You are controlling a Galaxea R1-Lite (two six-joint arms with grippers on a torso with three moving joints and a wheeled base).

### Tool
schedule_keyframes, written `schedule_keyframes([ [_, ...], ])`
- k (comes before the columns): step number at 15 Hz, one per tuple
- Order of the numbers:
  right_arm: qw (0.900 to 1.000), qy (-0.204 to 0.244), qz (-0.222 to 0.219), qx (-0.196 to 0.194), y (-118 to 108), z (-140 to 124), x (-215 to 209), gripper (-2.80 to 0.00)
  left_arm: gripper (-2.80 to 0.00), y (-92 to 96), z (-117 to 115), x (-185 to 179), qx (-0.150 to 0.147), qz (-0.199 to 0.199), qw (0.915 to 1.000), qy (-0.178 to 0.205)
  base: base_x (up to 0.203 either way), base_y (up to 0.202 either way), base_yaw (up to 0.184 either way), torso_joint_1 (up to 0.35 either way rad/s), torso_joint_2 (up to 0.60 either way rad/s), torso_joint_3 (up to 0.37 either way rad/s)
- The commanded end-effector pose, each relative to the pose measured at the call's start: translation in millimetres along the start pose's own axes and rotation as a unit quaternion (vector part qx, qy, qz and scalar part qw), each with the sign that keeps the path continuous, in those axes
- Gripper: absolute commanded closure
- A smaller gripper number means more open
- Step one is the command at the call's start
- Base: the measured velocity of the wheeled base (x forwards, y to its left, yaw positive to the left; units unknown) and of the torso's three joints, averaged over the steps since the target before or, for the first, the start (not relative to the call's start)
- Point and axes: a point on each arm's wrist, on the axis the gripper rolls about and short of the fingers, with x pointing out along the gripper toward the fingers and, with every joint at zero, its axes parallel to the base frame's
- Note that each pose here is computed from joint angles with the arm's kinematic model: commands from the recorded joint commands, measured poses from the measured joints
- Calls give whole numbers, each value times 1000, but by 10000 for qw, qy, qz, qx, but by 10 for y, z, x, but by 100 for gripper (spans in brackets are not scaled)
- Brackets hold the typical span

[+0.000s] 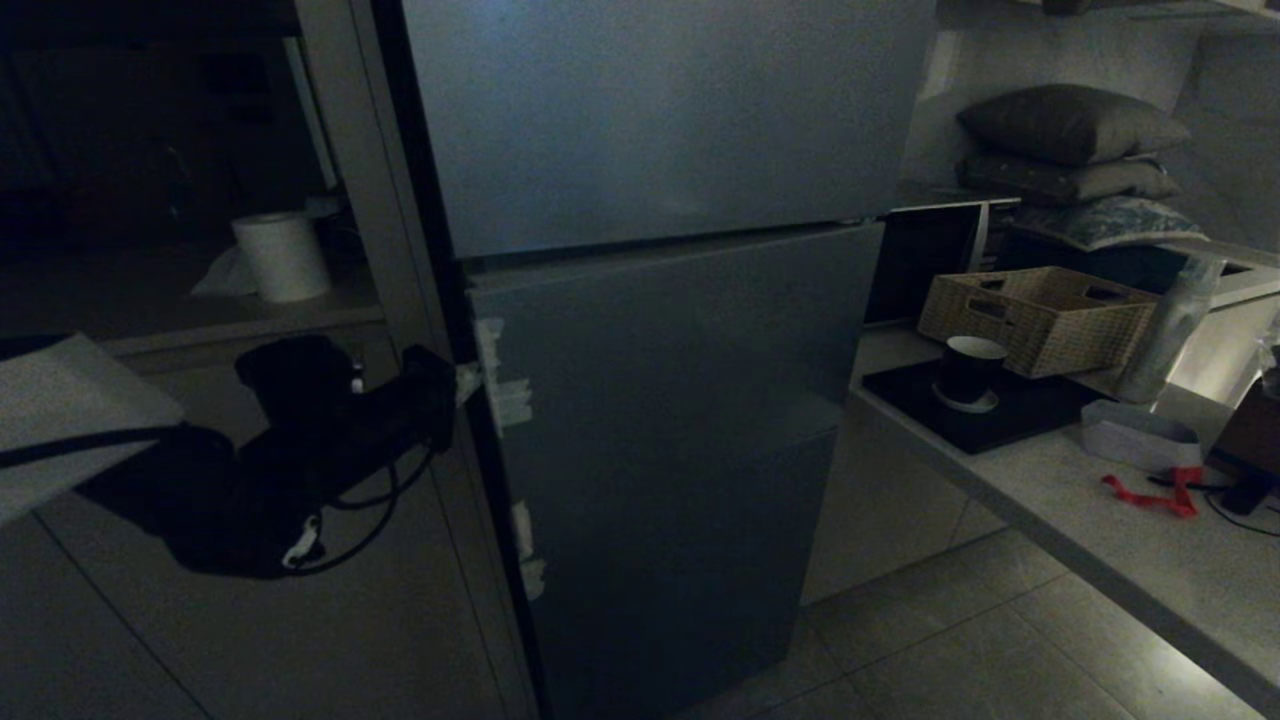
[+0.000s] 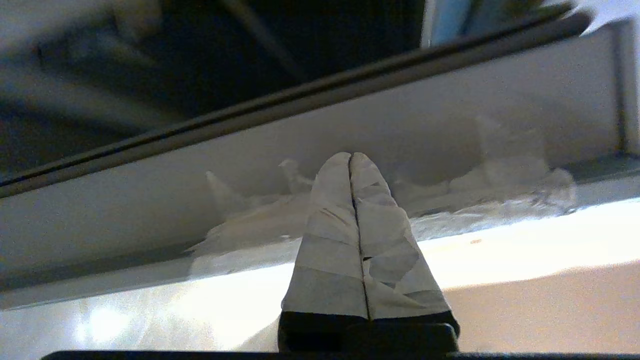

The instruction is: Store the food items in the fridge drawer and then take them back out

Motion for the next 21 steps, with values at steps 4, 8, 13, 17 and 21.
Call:
schedule_keyframes([
  [4,10000,0,-2,-1,0,0,0,0,0,-220,-470,-485,115,-110,9985,527,0,0,0,0,0,0],
  [8,10000,0,-2,-1,0,0,0,0,0,-471,-708,-1113,255,-569,9956,703,0,0,0,0,0,0],
  [13,10000,0,-2,-1,0,0,0,0,0,-874,-661,-1755,649,-1367,9878,361,0,0,0,0,0,0],
  [17,10000,0,-2,-1,0,0,0,0,0,-1070,-653,-2232,1530,-1050,9817,434,0,0,0,0,0,0],
  [21,10000,-8,-1,-1,0,-1,-1,0,0,-1059,-701,-2559,2684,-336,9600,724,0,0,0,0,0,0],
])
